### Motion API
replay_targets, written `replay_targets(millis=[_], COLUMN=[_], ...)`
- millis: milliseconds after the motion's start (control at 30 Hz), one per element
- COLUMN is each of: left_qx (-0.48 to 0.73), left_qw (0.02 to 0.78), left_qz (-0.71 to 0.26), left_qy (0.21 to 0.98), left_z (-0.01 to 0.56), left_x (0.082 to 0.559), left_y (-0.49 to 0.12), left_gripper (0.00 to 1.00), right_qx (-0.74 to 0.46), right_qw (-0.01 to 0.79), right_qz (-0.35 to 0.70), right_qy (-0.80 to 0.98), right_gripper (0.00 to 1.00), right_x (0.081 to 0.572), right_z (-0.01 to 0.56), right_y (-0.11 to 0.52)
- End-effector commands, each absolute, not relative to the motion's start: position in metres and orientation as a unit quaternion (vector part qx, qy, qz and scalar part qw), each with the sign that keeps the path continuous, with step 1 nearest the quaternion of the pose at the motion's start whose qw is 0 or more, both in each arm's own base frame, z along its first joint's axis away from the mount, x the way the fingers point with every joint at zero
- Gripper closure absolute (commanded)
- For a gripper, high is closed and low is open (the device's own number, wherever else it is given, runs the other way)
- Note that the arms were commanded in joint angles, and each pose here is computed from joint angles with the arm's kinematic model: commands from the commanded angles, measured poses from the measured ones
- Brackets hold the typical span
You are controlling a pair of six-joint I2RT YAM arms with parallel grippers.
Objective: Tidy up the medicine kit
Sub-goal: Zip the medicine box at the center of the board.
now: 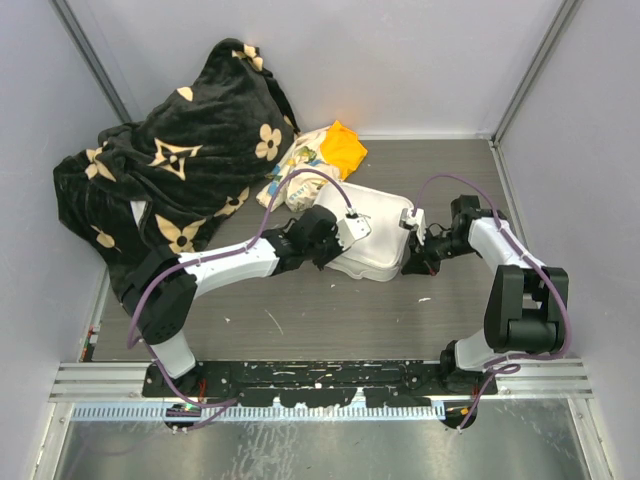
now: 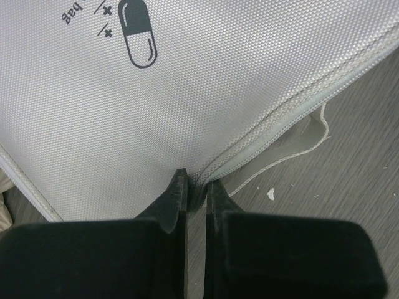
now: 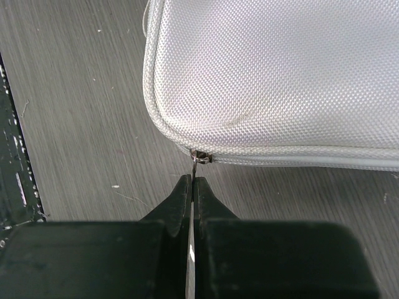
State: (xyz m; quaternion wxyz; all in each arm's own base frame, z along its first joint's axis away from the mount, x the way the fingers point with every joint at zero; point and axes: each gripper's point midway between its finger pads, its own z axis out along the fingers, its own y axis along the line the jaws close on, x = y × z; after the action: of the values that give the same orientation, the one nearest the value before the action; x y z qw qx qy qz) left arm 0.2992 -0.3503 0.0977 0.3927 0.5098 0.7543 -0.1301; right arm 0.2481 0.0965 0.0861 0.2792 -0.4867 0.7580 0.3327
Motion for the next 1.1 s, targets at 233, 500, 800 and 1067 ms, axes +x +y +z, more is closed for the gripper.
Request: replay_targets(millis=[233,500,800,1067], left_qx=[0.437,0.436,0.420,0.406], left_qw=[0.387,0.403,0.407,0.399], left_qz=[-0.114,-0.084,-0.070,-0.079], left_qy=[0.804,0.800,0.808,0.818], left_z=[0.071,0.071,0.070,0.066], left_x=[0.313,0.325,0.336,0.337], left_y=[-0.344,-0.327,-0.321,-0.326], left_gripper=[1.00,1.00,1.00,1.00], right_qx=[-0.426,-0.449,-0.447,-0.443], right_qw=[0.301,0.272,0.276,0.262], right_qz=[0.431,0.392,0.417,0.452], right_qy=[0.736,0.756,0.742,0.728], right_gripper=[0.99,0.99,0.99,0.99], right_x=[0.227,0.255,0.237,0.207], right_z=[0.148,0.145,0.139,0.133], right_y=[0.150,0.111,0.120,0.155])
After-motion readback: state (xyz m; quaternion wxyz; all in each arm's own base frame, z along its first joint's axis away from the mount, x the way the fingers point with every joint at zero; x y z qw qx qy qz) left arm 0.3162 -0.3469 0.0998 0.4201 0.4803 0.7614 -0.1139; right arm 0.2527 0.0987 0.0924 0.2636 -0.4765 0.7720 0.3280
